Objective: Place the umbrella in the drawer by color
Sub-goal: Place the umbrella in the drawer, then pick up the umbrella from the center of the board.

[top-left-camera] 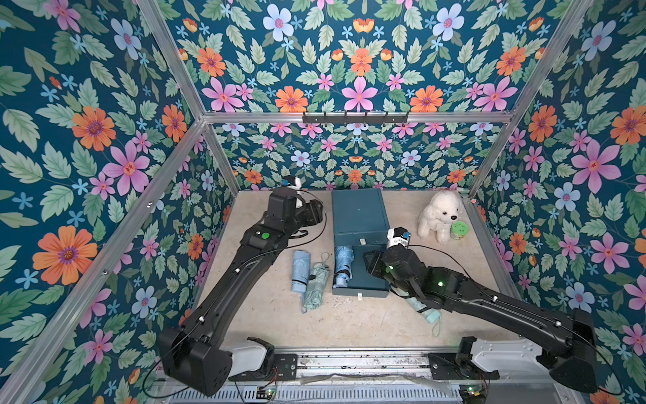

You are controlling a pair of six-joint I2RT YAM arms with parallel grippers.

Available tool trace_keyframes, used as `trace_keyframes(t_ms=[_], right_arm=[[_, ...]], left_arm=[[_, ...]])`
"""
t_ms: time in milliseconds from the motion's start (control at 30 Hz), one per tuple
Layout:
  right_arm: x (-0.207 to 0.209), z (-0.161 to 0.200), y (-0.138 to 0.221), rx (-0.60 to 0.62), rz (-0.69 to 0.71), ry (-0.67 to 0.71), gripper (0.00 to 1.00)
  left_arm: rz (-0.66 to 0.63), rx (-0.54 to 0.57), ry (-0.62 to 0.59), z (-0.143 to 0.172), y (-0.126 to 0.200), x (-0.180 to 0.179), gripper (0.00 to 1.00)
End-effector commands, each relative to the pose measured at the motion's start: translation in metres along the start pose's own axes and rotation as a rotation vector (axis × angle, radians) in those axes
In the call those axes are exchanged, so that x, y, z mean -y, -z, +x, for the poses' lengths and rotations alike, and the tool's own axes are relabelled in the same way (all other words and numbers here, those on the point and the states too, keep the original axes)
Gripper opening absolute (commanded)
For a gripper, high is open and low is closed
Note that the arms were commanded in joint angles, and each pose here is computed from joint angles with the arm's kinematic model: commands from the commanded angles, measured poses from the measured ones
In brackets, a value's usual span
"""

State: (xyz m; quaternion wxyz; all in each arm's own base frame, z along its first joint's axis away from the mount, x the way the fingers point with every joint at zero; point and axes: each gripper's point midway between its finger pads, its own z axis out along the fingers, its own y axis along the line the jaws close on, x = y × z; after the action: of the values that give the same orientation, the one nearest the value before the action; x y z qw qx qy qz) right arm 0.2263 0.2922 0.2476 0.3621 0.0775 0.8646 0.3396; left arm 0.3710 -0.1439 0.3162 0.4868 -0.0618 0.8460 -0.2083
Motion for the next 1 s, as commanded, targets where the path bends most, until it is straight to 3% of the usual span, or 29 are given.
trace_keyframes(t_ms=[0, 67, 200, 333, 467, 833, 967], right_arm=[[0.008, 0.004, 0.019, 0.007, -0.010, 0.046, 0.46], [0.007, 0.008, 0.028, 0.004, -0.044, 0.043, 0.46], [0.009, 0.021, 0.033, -0.022, -0.065, 0.048, 0.46], [0.011, 0.034, 0.031, -0.050, -0.055, 0.063, 0.46], [0.018, 0.046, 0.028, -0.069, -0.056, 0.052, 0.45], [0.021, 0.051, 0.025, -0.073, -0.069, 0.031, 0.45], [0.016, 0.052, 0.024, -0.077, -0.080, 0.029, 0.45]], left_arm=[[-0.321, -0.039, 0.131, 0.042, 0.011, -0.090, 0.69], [-0.371, -0.110, 0.200, 0.083, 0.007, -0.121, 0.70], [-0.331, -0.240, 0.302, 0.152, -0.017, -0.139, 0.69], [-0.308, -0.256, 0.333, 0.174, -0.033, -0.144, 0.75], [-0.292, -0.291, 0.322, 0.185, -0.046, -0.145, 0.73], [-0.374, -0.414, 0.305, 0.222, -0.060, -0.164, 0.40], [-0.429, -0.425, 0.283, 0.222, -0.058, -0.172, 0.17]])
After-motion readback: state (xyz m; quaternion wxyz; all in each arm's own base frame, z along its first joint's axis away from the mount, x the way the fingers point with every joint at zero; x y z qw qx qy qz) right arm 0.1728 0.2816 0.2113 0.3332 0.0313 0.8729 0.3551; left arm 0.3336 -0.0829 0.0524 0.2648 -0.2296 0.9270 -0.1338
